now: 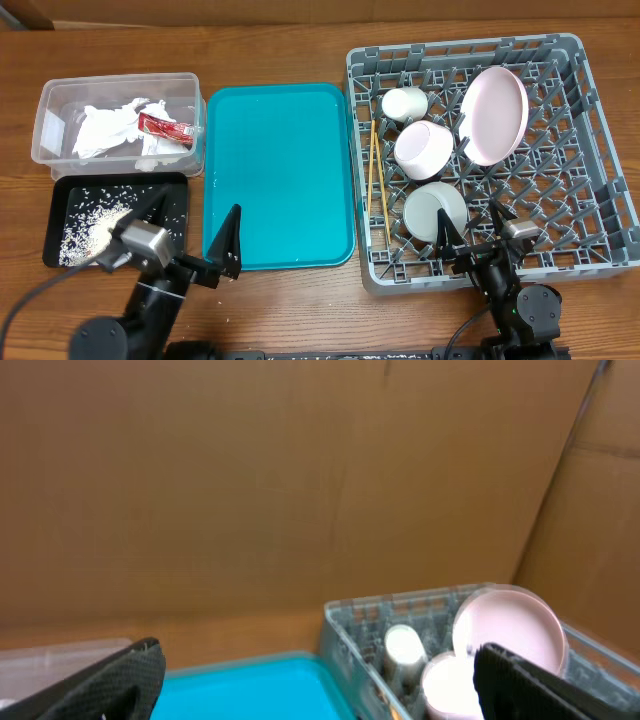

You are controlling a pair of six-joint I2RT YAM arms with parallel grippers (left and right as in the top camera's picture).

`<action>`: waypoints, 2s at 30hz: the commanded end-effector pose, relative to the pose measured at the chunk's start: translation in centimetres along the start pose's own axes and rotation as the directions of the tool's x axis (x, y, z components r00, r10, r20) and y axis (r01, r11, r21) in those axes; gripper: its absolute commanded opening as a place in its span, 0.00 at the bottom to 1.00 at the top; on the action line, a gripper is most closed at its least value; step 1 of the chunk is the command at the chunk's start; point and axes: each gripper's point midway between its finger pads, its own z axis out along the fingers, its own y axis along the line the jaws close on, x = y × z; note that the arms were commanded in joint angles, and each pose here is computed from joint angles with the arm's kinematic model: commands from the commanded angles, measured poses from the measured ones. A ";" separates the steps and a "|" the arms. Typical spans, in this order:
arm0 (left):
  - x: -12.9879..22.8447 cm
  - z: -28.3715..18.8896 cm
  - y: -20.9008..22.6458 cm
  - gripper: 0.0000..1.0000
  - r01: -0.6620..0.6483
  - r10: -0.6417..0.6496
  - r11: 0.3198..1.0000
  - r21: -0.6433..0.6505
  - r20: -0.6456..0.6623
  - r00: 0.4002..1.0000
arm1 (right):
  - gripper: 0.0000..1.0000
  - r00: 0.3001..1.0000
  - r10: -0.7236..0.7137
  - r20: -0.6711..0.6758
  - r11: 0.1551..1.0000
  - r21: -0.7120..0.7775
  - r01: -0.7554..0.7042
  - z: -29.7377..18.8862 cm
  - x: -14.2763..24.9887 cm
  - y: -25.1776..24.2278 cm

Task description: Sort waste into correct bins and load items into the dishwasher

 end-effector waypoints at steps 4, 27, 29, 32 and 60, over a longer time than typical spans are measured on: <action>3.7 0.0 1.6 1.00 -0.060 0.062 0.998 -0.018 0.154 0.986 | 1.00 1.000 0.005 0.007 1.000 0.000 -0.005 0.0 0.1 -0.1; 16.5 -0.2 10.7 1.00 -0.295 0.260 0.878 -0.376 -0.144 0.955 | 1.00 1.000 0.005 0.007 1.000 0.000 -0.005 0.0 0.1 -0.1; 17.5 -0.6 11.4 1.00 -0.327 0.266 0.860 -0.393 -0.202 0.943 | 1.00 1.000 0.005 0.007 1.000 0.000 -0.005 0.0 0.1 -0.1; 17.8 -0.7 11.7 1.00 -0.371 0.299 0.841 -0.394 -0.233 0.925 | 1.00 1.000 0.005 0.007 1.000 0.001 -0.005 0.0 0.1 -0.1; 16.2 -1.7 13.4 1.00 -0.073 0.056 0.829 -0.554 -0.048 0.997 | 1.00 1.000 0.005 0.007 1.000 0.000 -0.005 0.0 0.1 -0.1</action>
